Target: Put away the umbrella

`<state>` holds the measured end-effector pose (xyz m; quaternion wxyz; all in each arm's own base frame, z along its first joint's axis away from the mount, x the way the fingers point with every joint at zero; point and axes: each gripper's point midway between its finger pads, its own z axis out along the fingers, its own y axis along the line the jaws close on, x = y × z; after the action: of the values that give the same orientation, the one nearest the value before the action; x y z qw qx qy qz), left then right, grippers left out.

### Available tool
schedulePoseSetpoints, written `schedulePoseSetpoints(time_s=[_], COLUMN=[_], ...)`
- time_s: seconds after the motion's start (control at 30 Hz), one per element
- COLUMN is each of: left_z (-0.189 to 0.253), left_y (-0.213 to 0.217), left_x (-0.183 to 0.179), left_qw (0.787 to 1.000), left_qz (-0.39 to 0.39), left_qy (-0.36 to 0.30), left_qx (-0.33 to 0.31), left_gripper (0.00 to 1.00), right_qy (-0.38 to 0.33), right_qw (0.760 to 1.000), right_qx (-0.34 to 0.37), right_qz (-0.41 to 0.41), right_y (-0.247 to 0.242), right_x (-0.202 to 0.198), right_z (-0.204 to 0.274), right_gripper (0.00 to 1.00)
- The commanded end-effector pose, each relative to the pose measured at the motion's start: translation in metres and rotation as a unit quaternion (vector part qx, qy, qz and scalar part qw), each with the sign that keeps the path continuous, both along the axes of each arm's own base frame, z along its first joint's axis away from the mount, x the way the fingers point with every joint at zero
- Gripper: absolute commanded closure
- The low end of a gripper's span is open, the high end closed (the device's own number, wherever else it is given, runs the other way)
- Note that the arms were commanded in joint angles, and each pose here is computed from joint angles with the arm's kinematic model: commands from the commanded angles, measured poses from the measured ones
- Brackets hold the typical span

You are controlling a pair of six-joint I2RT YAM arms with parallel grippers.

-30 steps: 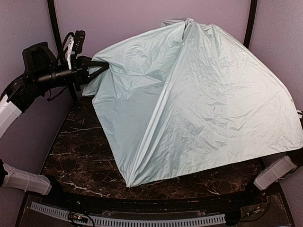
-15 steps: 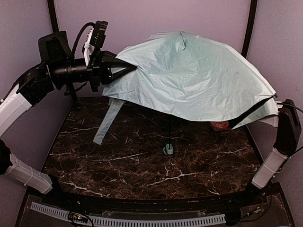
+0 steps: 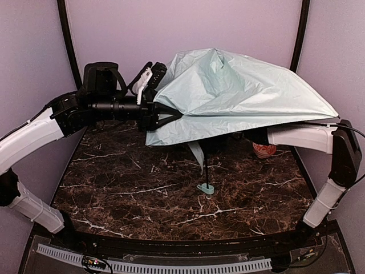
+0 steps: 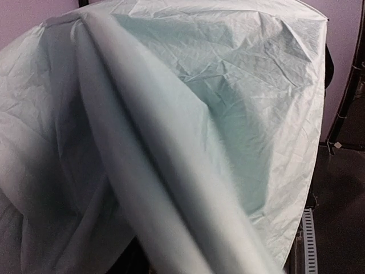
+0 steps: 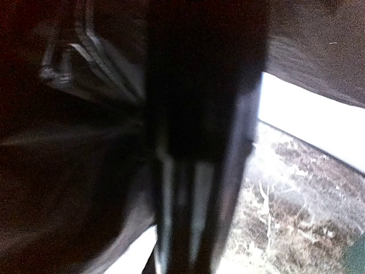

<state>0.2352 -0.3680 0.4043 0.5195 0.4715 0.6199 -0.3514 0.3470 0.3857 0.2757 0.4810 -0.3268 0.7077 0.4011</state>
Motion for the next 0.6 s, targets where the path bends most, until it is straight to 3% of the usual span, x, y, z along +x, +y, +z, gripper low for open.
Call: schedulePoseSetpoints(time_s=[0.0, 0.1, 0.2, 0.4, 0.57], left_z=[0.005, 0.019, 0.036, 0.039, 0.058], left_y=[0.008, 0.02, 0.037, 0.063, 0.084], left_x=[0.011, -0.017, -0.041, -0.063, -0.052], left_qw=[0.999, 0.998, 0.995, 0.994, 0.99], left_qz=[0.022, -0.018, -0.042, -0.038, 0.028], left_qy=[-0.015, -0.028, -0.051, -0.084, -0.102], left_qx=[-0.021, -0.044, -0.069, -0.065, -0.094], left_gripper=[0.47, 0.28, 0.18, 0.08, 0.06], right_qy=[-0.173, -0.165, -0.165, -0.154, -0.182], right_qw=[0.975, 0.979, 0.981, 0.985, 0.981], right_qx=[0.049, 0.056, 0.073, 0.08, 0.059], right_qz=[0.129, 0.109, 0.078, 0.011, 0.036], right_y=[0.033, 0.023, 0.001, -0.048, -0.05], right_x=[-0.062, -0.05, -0.034, 0.007, -0.003], right_z=[0.062, 0.061, 0.071, 0.067, 0.068], right_gripper=[1.0, 1.0, 1.0, 1.0, 1.0])
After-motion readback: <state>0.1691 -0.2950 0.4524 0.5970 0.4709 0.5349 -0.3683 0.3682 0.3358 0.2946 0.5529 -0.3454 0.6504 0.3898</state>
